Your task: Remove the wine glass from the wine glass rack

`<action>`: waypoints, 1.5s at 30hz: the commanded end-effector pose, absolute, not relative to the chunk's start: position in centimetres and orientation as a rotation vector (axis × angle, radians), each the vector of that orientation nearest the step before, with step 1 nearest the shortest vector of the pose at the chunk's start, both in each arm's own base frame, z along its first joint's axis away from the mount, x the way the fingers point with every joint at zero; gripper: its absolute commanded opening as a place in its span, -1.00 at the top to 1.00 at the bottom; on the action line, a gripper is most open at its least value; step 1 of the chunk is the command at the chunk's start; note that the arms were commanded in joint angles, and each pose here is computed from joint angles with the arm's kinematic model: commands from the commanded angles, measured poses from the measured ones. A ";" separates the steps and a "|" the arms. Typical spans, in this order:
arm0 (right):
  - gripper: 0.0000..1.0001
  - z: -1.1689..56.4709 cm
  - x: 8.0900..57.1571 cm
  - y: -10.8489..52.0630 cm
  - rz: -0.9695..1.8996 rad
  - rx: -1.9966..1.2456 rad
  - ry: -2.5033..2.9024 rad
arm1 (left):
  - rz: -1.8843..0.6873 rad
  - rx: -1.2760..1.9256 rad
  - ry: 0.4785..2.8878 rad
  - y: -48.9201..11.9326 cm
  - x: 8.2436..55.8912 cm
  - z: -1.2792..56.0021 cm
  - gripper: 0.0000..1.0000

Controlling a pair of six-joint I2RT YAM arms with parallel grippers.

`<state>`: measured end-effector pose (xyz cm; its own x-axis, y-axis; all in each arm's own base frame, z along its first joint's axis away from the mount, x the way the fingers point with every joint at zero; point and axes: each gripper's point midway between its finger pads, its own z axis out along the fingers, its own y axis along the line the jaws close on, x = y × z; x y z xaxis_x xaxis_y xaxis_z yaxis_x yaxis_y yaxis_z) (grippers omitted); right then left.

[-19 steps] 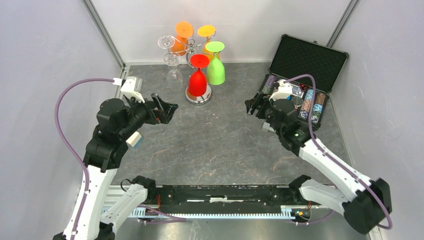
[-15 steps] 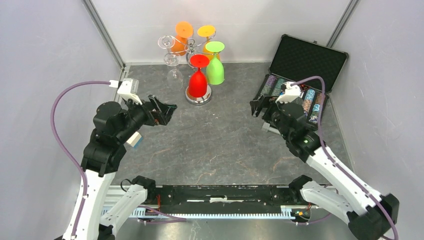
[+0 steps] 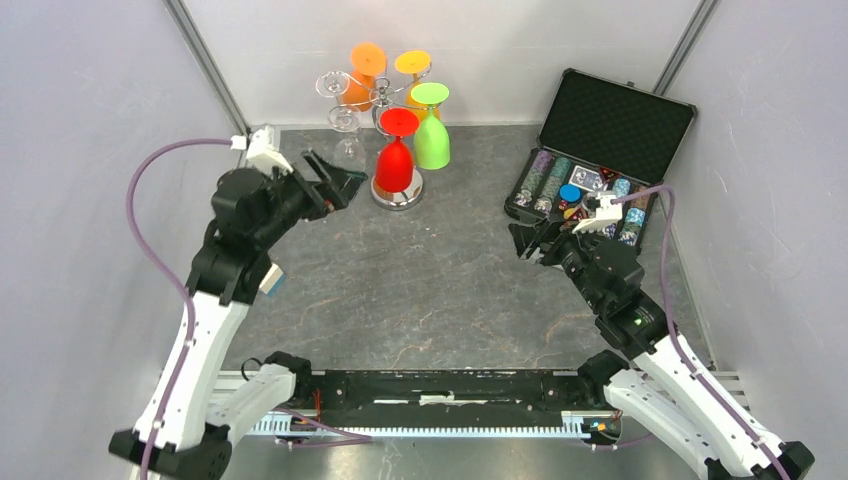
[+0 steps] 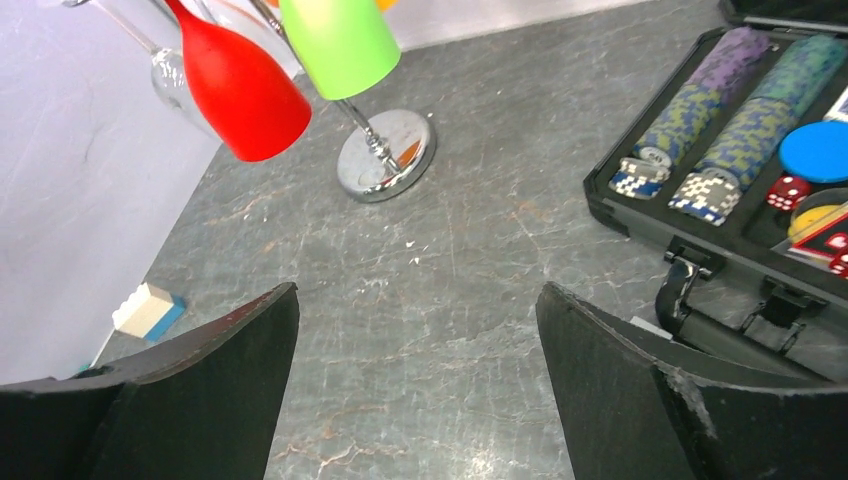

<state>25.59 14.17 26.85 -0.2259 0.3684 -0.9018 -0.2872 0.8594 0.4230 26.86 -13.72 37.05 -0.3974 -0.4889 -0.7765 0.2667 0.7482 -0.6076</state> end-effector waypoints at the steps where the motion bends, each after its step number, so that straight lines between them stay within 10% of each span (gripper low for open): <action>1: -0.85 28.0 25.3 15.4 0.699 0.060 1.673 | -0.889 -0.277 1.751 -14.5 30.7 40.1 -1.00; 8: -0.81 26.1 26.3 14.1 0.581 0.087 1.712 | -0.726 -0.297 1.777 -12.8 36.2 39.6 -0.86; 19: -0.80 25.2 27.4 14.8 0.556 0.063 1.748 | -1.159 -0.314 1.707 -18.5 38.7 40.6 -0.70; 36: -0.80 23.8 27.0 14.0 0.531 0.079 1.752 | -1.181 -0.482 1.733 -20.7 40.8 38.6 0.25; 45: -0.80 23.0 26.9 13.8 0.514 0.083 1.765 | -1.086 -0.628 1.716 -18.6 41.1 38.3 0.19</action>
<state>26.62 14.15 22.35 -0.3042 0.3174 -0.8982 -0.2180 0.8946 0.3900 40.59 -20.58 37.47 -0.4892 -0.7395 -0.4625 0.1321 0.4613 -0.8773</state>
